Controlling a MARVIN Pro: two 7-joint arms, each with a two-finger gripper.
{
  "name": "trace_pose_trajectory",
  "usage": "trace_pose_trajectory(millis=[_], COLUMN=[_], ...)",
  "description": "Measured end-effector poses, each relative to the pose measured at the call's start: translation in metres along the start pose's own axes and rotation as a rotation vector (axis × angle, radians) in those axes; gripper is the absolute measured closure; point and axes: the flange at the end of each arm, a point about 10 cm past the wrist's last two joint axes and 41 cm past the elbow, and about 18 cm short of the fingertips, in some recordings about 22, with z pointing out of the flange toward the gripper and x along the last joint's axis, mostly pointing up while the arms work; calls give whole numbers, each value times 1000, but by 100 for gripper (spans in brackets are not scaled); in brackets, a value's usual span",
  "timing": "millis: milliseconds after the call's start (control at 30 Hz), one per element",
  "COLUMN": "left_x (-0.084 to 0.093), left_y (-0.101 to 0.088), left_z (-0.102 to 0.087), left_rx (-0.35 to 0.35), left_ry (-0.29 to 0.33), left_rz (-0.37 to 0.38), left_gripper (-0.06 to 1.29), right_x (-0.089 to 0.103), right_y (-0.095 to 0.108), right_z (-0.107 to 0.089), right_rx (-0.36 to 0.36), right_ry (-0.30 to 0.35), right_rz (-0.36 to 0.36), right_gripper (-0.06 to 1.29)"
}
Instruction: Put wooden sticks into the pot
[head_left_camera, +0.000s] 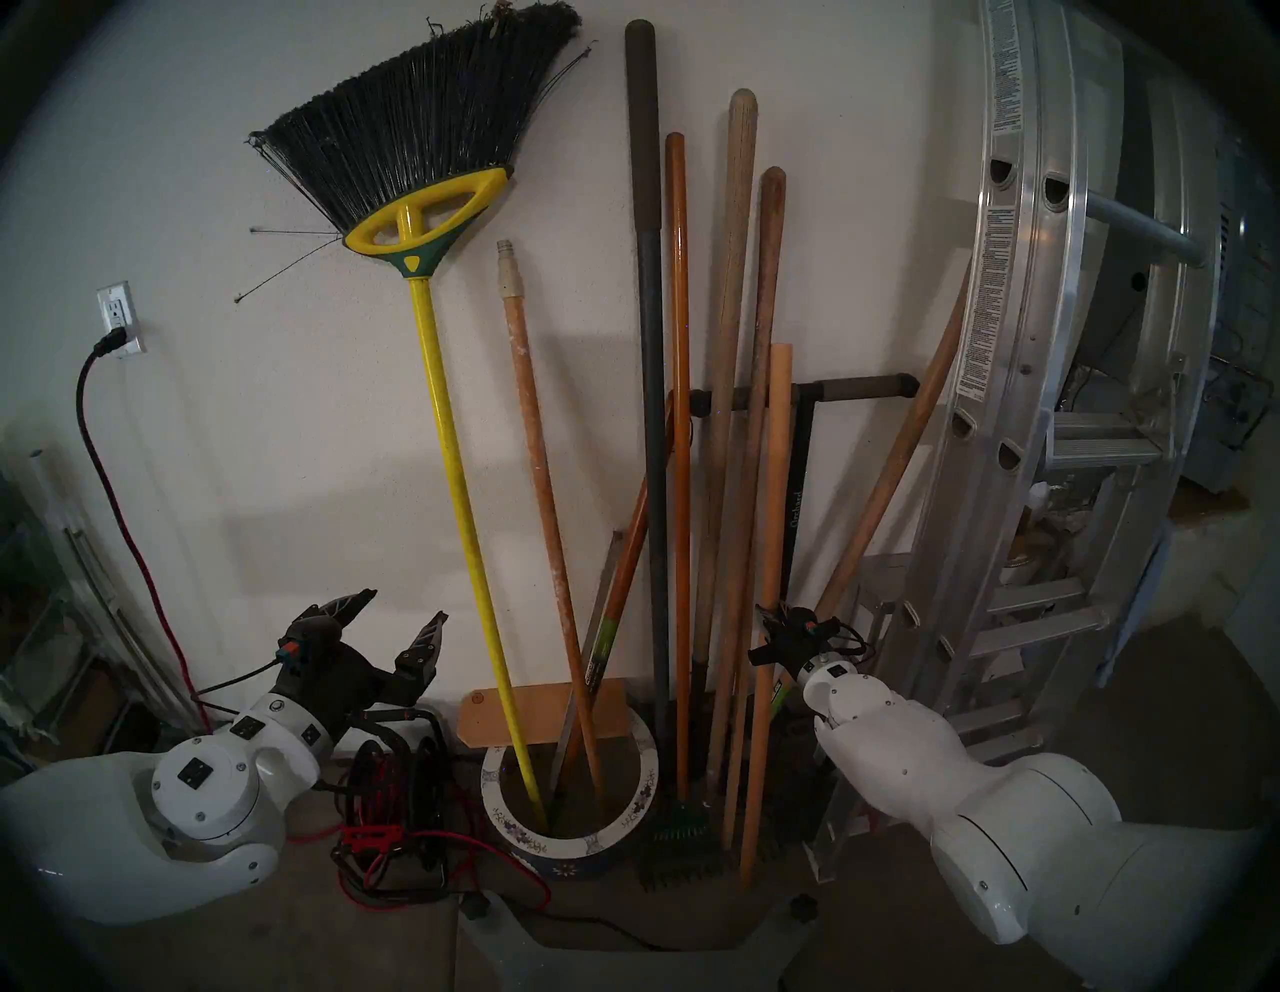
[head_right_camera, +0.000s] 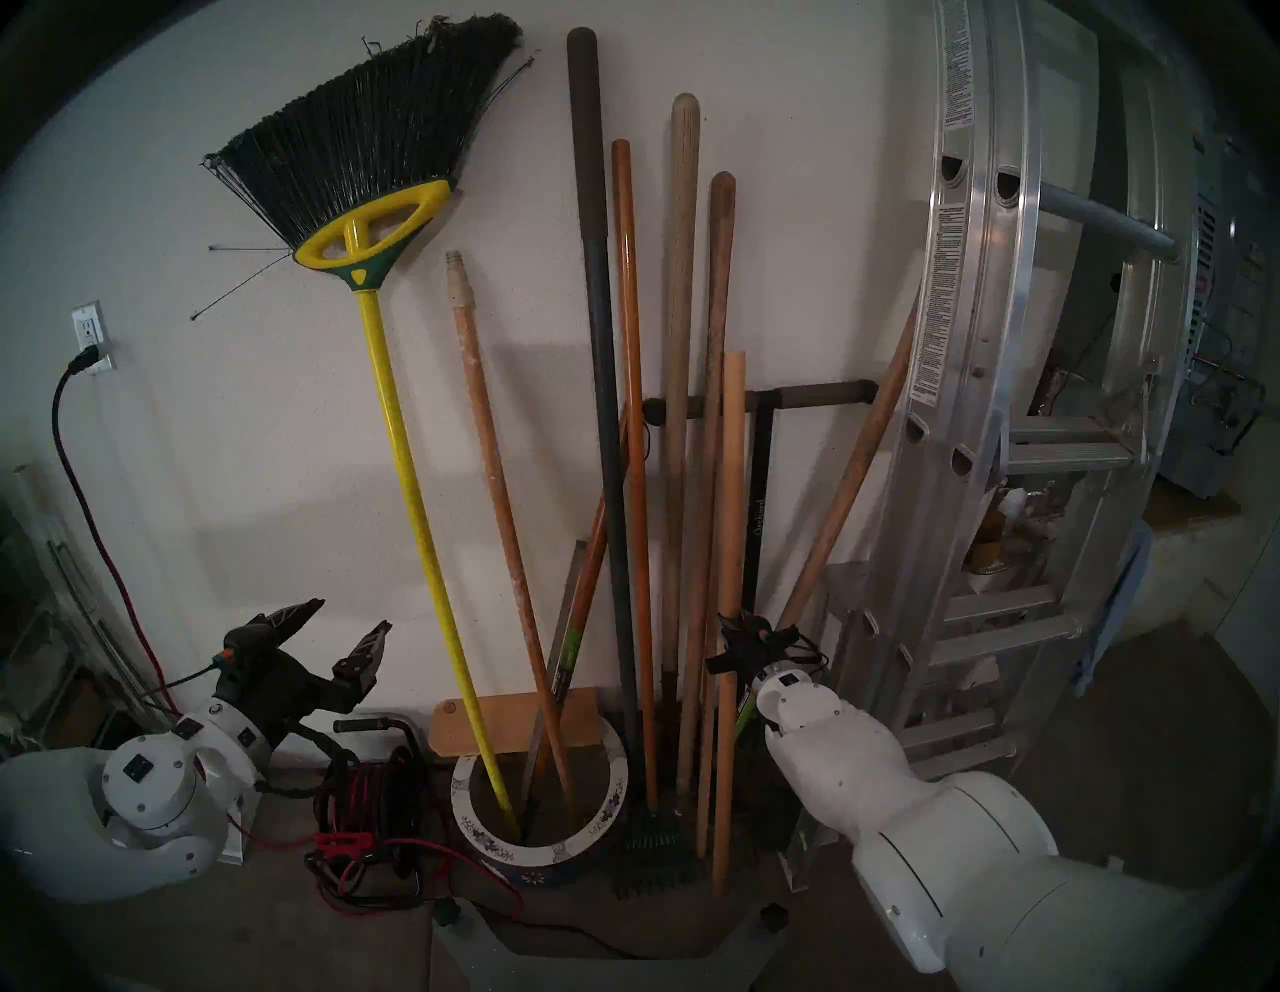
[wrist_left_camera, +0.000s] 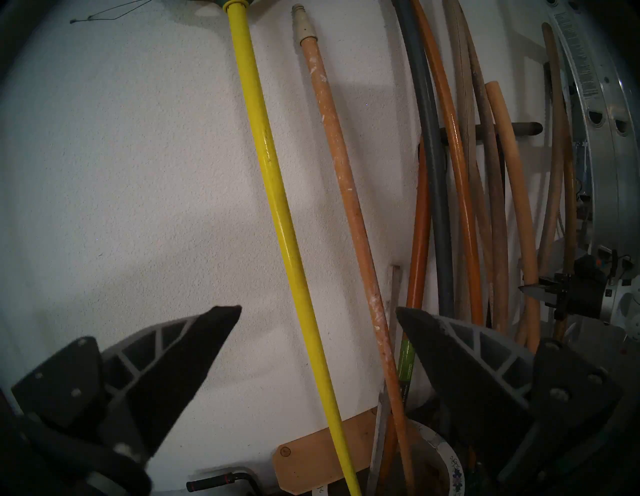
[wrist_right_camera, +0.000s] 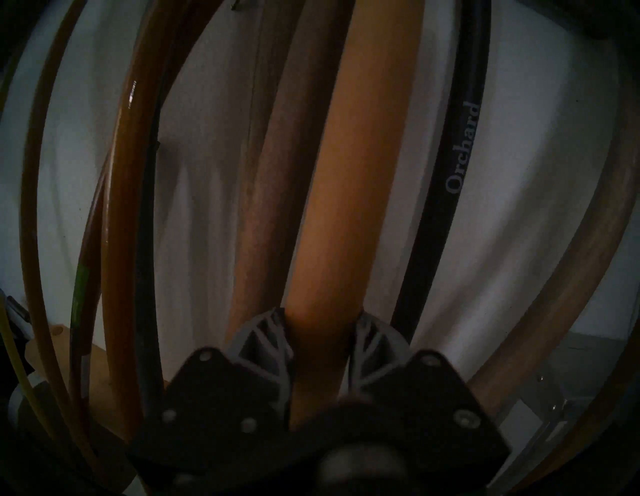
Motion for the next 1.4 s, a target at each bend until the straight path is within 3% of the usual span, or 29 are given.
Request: trace_pose_trajectory(millis=[767, 1400], left_x=[0, 0], left_y=[0, 0], left_z=[0, 0], left_rx=[0, 0], left_ry=[0, 0], left_rz=[0, 0], left_gripper=[-4, -4], right_x=[-4, 62], right_y=[-33, -43], right_z=[-45, -40], right_rx=[-13, 17], right_ry=[197, 467], right_rz=[39, 7], right_gripper=[101, 101])
